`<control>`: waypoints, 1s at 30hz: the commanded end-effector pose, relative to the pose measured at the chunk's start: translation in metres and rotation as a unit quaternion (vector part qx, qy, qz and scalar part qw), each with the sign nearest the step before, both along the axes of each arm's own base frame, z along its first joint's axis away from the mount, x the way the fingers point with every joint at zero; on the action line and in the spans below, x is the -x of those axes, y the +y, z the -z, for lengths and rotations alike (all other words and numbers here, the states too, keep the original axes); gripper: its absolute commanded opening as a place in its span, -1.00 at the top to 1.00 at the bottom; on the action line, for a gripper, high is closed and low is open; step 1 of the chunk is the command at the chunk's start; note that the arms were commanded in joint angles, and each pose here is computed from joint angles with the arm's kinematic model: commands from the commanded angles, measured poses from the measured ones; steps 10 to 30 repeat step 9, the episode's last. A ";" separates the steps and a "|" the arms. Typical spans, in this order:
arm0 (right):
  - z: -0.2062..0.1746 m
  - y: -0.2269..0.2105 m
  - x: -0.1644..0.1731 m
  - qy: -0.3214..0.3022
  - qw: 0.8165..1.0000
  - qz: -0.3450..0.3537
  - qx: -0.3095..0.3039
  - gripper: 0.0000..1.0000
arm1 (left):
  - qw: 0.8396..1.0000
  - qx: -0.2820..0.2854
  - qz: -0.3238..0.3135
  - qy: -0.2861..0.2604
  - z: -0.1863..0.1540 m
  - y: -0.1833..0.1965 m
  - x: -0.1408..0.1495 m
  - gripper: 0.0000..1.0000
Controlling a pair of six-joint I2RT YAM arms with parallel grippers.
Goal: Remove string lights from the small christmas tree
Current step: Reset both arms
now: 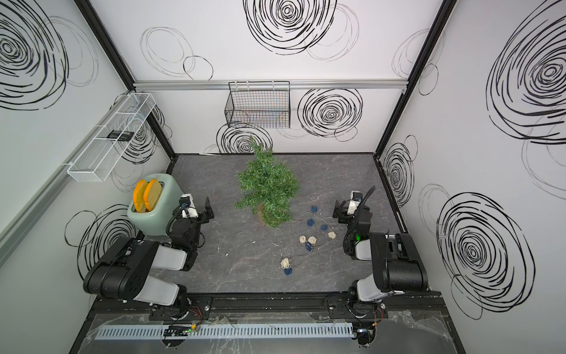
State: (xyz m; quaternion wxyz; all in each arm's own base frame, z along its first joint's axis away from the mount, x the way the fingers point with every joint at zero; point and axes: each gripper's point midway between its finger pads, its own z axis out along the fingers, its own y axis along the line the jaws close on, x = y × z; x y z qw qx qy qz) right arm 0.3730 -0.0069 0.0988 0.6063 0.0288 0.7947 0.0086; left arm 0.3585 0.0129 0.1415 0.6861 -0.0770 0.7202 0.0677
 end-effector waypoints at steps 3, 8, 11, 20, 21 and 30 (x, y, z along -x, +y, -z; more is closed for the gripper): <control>-0.017 0.001 -0.005 -0.027 1.000 -0.003 -0.002 -0.95 | 1.000 -0.001 -0.002 -0.027 -0.013 0.001 -0.001 -0.92; -0.018 0.001 -0.005 -0.028 1.000 -0.003 -0.002 -0.95 | 1.000 0.002 0.000 -0.029 -0.013 0.002 -0.001 -0.92; -0.017 0.001 -0.005 -0.027 1.000 -0.002 -0.002 -0.95 | 1.000 0.001 0.001 -0.028 -0.013 0.002 -0.001 -0.92; -0.017 0.001 -0.005 -0.027 1.000 -0.002 -0.002 -0.95 | 1.000 0.001 0.001 -0.028 -0.013 0.002 -0.001 -0.92; -0.017 0.001 -0.005 -0.027 1.000 -0.002 -0.002 -0.95 | 1.000 0.001 0.001 -0.028 -0.013 0.002 -0.001 -0.92; -0.017 0.001 -0.005 -0.027 1.000 -0.002 -0.002 -0.95 | 1.000 0.001 0.001 -0.028 -0.013 0.002 -0.001 -0.92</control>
